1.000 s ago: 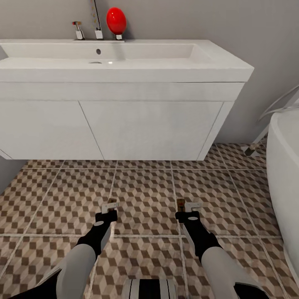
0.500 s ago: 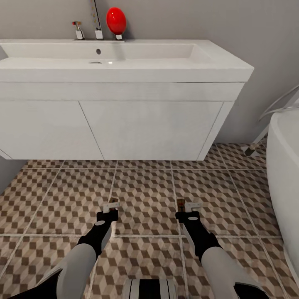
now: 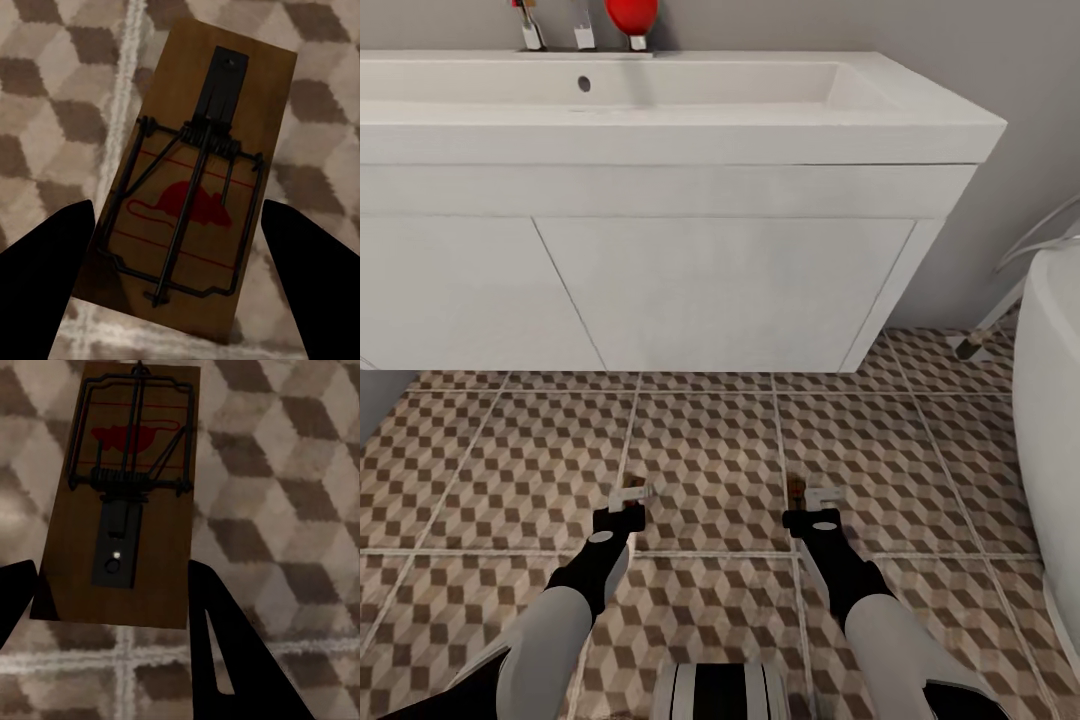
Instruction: Take the four mousetraps from the cabinet in the bathroom and place them on the bathroom floor. Make sure all four end up on the same floor surface, and ensure that at least two of them are either under or directly next to the same bathroom sink.
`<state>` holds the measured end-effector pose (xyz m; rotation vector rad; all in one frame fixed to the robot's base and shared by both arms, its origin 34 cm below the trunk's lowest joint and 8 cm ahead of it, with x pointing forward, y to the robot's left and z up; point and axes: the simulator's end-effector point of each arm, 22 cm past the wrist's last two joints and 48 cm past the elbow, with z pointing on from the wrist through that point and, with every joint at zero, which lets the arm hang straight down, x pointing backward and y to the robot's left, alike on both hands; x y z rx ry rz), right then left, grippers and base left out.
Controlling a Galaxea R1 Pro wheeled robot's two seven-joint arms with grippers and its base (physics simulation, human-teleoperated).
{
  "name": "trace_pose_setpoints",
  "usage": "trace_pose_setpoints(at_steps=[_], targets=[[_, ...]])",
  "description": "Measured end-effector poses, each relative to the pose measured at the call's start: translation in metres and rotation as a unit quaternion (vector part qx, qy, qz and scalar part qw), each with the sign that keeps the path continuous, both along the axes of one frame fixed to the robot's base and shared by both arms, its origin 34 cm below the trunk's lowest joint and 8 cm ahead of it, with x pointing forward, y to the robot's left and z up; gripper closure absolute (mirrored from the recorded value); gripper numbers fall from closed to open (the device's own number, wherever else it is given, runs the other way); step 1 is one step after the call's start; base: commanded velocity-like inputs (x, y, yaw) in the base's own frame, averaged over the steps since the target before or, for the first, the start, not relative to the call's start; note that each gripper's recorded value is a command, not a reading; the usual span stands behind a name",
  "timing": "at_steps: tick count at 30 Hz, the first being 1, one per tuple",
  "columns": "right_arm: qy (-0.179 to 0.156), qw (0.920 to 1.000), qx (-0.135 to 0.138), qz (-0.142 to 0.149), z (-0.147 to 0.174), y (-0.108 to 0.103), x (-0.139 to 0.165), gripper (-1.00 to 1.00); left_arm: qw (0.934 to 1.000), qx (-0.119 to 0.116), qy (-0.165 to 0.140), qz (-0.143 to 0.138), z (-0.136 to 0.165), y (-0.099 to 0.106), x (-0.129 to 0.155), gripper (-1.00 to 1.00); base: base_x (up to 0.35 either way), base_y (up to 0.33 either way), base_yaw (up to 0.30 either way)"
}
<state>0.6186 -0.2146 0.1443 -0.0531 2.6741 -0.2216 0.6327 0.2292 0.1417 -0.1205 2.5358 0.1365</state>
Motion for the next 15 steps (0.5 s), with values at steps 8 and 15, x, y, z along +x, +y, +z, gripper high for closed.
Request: trace_pose_setpoints(at_steps=[8, 15], targets=[[0.014, 0.9999, -0.001, 0.002, -0.017, 0.000, -0.009, 1.00, 0.9999, 0.000, 0.014, 0.000, -0.018, 0.000, -0.011, 1.00, 0.000, 0.000, 0.000], [0.028, 0.9996, 0.000, 0.002, -0.032, 0.000, -0.019, 1.00, 0.9996, 0.000, 0.027, 0.000, -0.034, 0.000, -0.021, 1.00, 0.000, 0.000, 0.000]])
